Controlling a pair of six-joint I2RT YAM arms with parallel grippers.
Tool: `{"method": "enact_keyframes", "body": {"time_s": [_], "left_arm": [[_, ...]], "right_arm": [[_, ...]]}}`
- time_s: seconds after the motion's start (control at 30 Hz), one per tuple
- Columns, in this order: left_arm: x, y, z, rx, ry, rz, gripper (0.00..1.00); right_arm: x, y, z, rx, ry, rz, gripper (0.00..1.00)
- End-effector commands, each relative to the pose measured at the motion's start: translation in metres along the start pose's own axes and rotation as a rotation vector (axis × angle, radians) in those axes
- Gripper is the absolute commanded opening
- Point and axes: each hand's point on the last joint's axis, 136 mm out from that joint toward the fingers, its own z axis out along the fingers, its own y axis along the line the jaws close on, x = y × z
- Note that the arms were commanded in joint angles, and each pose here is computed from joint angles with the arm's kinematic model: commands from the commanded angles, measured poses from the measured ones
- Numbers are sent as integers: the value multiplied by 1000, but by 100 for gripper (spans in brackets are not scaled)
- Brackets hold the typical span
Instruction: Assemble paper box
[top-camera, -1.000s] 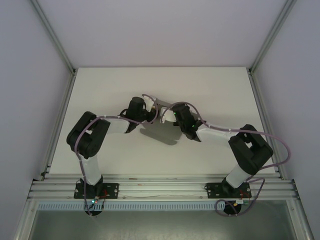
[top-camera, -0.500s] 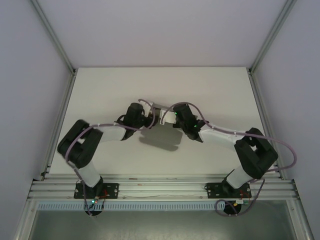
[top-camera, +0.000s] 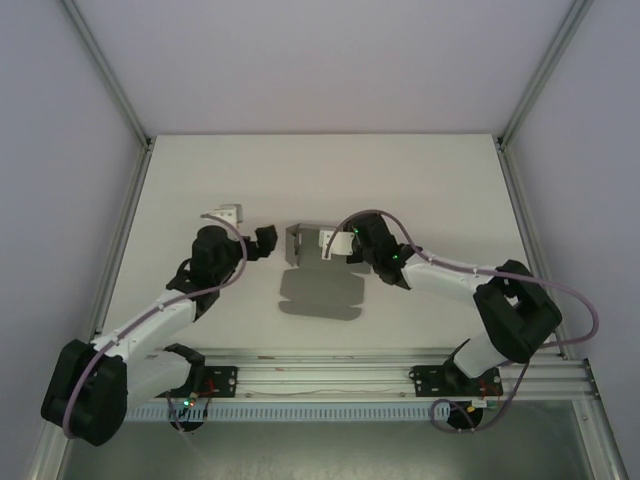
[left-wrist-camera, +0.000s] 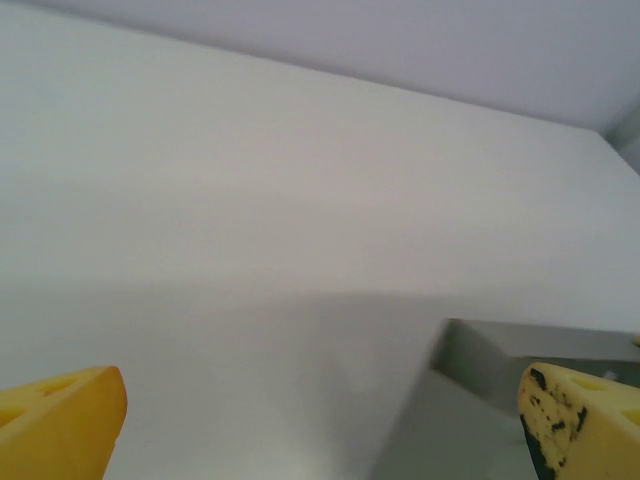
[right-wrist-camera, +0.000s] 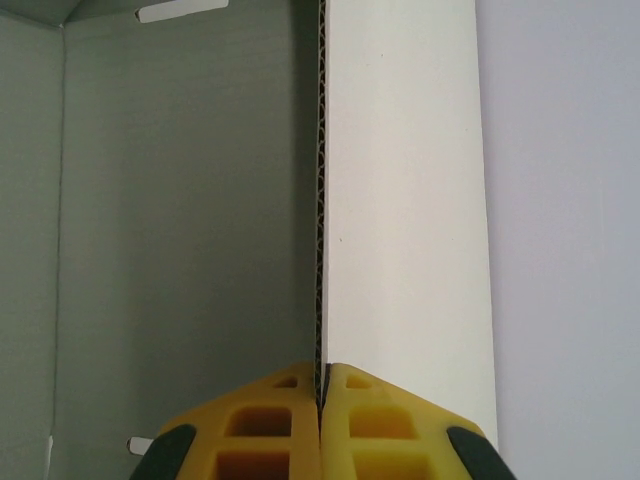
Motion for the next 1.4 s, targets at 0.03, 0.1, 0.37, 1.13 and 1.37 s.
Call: {"method": "enact_keyframes", "body": {"time_s": [0.03,0.1,0.37,1.13,1.37], "left_arm": [[38,17,9,-8,148,-67,100],[46,0,16,101,190,-38,98],[63,-49,46,381,252,26,74],[54,-66,68,253,172,152,100],[18,-19,46,32,73,60,100]], "right_arm": [[-10,-4,10,19,-51,-10,0],[-9,-8,14,57,-54,-39,0],[-13,-13,19,71,-60,-103,0],[-4,-41,10,242,76,-178,0],[-11,-42,17,306,28,-268,0]]}}
